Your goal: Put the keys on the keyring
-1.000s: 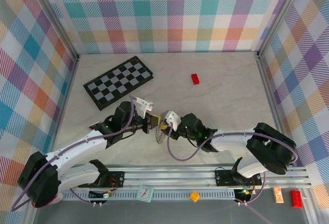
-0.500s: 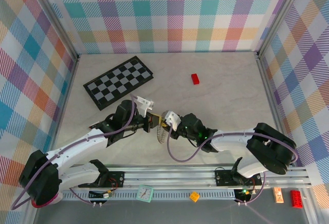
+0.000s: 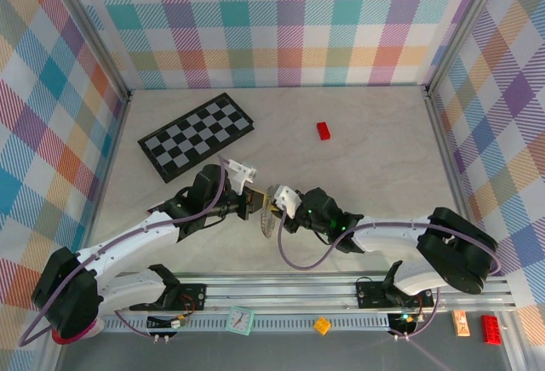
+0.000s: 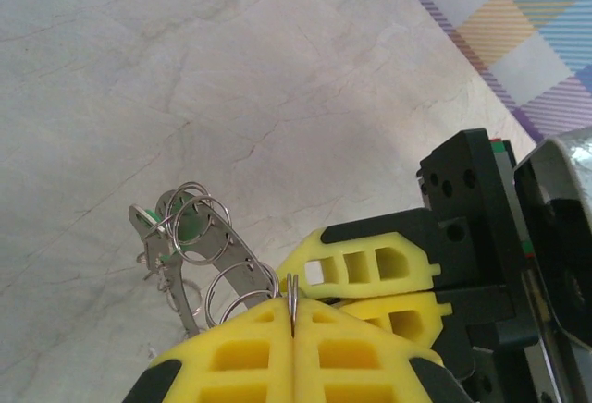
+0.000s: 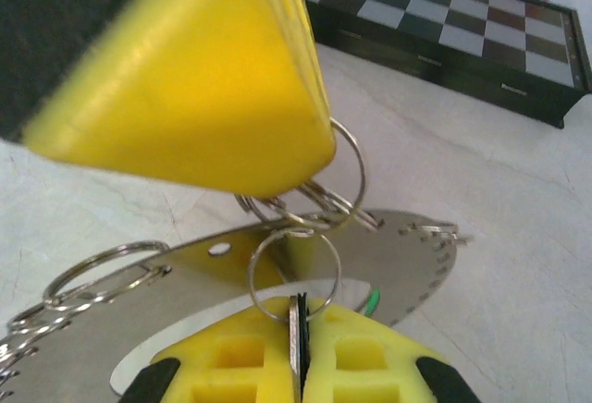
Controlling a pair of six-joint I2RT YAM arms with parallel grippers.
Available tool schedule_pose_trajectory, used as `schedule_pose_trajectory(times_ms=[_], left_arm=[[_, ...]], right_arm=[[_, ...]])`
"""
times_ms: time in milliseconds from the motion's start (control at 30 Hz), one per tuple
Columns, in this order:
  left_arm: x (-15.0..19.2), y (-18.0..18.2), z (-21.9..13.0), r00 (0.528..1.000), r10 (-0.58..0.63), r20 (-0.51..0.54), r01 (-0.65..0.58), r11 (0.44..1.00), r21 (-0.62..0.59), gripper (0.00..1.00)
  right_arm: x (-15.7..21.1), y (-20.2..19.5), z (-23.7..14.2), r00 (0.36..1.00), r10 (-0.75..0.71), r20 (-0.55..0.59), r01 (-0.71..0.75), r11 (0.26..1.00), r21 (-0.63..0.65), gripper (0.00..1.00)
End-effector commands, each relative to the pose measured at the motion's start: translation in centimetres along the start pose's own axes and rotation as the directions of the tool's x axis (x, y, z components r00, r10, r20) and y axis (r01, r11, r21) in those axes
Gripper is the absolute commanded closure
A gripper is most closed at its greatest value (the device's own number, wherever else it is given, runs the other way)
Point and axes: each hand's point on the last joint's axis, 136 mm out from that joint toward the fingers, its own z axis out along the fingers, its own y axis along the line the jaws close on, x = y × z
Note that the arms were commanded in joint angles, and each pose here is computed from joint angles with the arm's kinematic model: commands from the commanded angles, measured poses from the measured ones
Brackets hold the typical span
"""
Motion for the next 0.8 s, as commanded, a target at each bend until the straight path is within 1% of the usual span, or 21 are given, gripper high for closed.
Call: schedule_pose_trajectory(times_ms=[0, 67, 167, 367, 567, 767], left_arm=[[-1.0, -0.8, -0.3, 0.993, 0.119, 0.003, -0.119, 0.993, -0.008, 1.00], [-0.7, -0.6, -0.2, 0.985, 0.171, -0.021, -0.171, 0.985, -0.013, 1.00], [-0.4, -0.4, -0.1, 0.974, 0.224, -0.044, -0.225, 0.974, -0.019, 1.00], [-0.6, -1.4, -0.4, 0.945, 0.325, -0.023, -0.325, 0.945, 0.032, 1.00], [-0.8, -3.3, -1.3, 0.904, 0.424, 0.043, -0.426, 0.898, 0.110, 1.00], [-0.4, -4.4, -1.8, 0.880, 0.472, 0.047, -0.473, 0.865, 0.170, 1.00]], right_arm=[[0.6, 0.5, -0.4, 0.996, -0.035, -0.081, 0.032, 0.999, -0.030, 1.00], [1.0, 0.5, -0.6, 0.989, -0.054, -0.134, 0.049, 0.998, -0.042, 1.00], [1.1, 0.4, -1.1, 0.981, -0.076, -0.179, 0.069, 0.996, -0.048, 1.00], [0.6, -0.5, -2.2, 0.959, -0.114, -0.261, 0.103, 0.993, -0.055, 1.00], [-0.6, -1.1, -3.1, 0.948, -0.136, -0.288, 0.120, 0.990, -0.074, 1.00], [-2.4, -0.9, -3.5, 0.951, -0.154, -0.266, 0.130, 0.986, -0.107, 1.00]])
